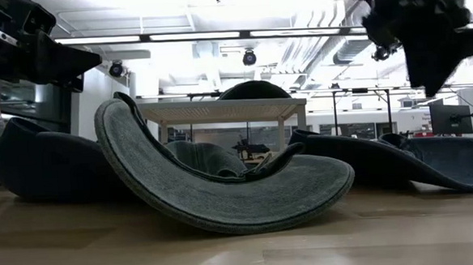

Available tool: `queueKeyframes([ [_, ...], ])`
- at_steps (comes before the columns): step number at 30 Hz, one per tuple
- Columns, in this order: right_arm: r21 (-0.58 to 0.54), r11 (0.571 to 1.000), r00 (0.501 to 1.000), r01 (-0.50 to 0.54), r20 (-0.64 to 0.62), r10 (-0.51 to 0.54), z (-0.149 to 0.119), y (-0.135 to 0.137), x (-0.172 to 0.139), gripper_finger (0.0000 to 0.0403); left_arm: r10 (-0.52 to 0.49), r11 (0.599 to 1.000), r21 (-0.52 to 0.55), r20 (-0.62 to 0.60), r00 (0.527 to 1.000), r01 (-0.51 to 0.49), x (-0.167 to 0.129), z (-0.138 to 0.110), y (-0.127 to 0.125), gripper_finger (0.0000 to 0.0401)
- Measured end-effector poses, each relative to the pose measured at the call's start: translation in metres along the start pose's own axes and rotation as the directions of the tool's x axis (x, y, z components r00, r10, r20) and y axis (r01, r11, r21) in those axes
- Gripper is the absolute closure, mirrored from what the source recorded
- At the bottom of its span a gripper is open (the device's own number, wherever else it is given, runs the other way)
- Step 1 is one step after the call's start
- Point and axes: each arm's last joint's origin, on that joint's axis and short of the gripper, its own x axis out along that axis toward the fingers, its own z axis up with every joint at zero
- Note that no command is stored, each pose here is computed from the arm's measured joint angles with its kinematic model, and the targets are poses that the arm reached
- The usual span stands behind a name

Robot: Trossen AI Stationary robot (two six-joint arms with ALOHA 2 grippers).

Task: Pick & Place hat
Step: Put the top right blue cap on the shelf

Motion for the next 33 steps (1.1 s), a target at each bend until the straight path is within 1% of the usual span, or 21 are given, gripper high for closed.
queueKeyframes([
  [5, 0.007, 0.997, 0.997, -0.072, -0.017, 0.072, -0.011, -0.014, 0.015, 0.0206, 0.0, 1.0, 0.0, -0.001, 1.0, 0.0, 0.0, 0.0, 0.0, 0.0396],
  [7, 0.005, 0.997, 0.997, -0.078, -0.021, 0.078, -0.014, -0.02, 0.022, 0.0206, 0.0, 1.0, 0.0, -0.001, 1.0, 0.0, 0.0, 0.0, 0.0, 0.0396],
  [11, 0.011, 0.999, 0.998, -0.05, -0.03, 0.051, -0.02, -0.033, 0.038, 0.0206, 0.0, 1.0, 0.0, -0.001, 1.0, 0.0, 0.0, 0.0, 0.0, 0.0396],
  [19, -0.016, 0.99, 0.991, -0.137, -0.009, 0.137, -0.023, -0.036, 0.057, 0.0206, 0.0, 1.0, 0.0, -0.001, 1.0, 0.0, 0.0, 0.0, 0.0, 0.0396],
  [23, -0.029, 0.993, 0.993, -0.118, -0.016, 0.117, -0.025, -0.041, 0.062, 0.0206, 0.0, 1.0, 0.0, -0.001, 1.0, 0.0, 0.0, 0.0, 0.0, 0.0396],
  [29, -0.041, 0.992, 0.993, -0.119, -0.014, 0.119, -0.026, -0.043, 0.066, 0.0207, 0.0, 1.0, 0.0, -0.001, 1.0, 0.0, 0.0, 0.0, 0.0, 0.0396],
  [33, -0.047, 0.991, 0.992, -0.126, -0.014, 0.125, -0.026, -0.043, 0.066, 0.0224, 0.0, 1.0, 0.0, -0.001, 1.0, 0.0, 0.0, 0.0, 0.0, 0.0396],
])
